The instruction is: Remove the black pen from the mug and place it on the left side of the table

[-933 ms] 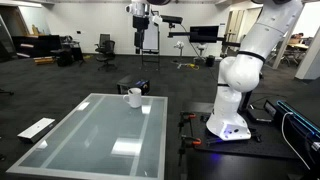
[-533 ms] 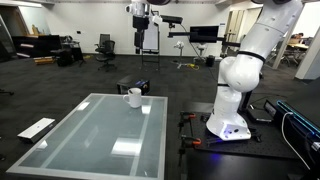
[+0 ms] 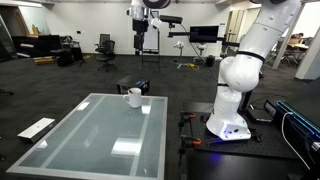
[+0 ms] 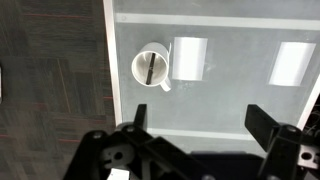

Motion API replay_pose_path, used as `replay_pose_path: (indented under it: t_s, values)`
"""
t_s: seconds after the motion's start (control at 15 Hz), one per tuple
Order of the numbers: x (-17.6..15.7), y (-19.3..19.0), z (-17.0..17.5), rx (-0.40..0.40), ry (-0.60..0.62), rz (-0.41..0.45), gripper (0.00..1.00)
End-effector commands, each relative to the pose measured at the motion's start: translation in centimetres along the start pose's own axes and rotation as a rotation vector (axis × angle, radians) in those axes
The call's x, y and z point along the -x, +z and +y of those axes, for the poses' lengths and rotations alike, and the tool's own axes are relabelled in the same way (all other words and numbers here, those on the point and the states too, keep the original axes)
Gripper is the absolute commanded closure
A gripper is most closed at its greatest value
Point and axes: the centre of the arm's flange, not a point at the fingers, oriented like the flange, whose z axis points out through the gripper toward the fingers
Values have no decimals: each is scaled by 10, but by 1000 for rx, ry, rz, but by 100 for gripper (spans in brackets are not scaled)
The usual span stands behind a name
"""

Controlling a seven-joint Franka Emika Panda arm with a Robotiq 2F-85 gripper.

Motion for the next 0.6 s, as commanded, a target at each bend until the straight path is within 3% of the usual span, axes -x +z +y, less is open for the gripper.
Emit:
replay_pose_path:
  t_s: [0.0, 0.53]
  values:
    - [0, 20, 11, 20, 48, 31, 0]
    - [-5, 77, 28, 58, 139, 146, 0]
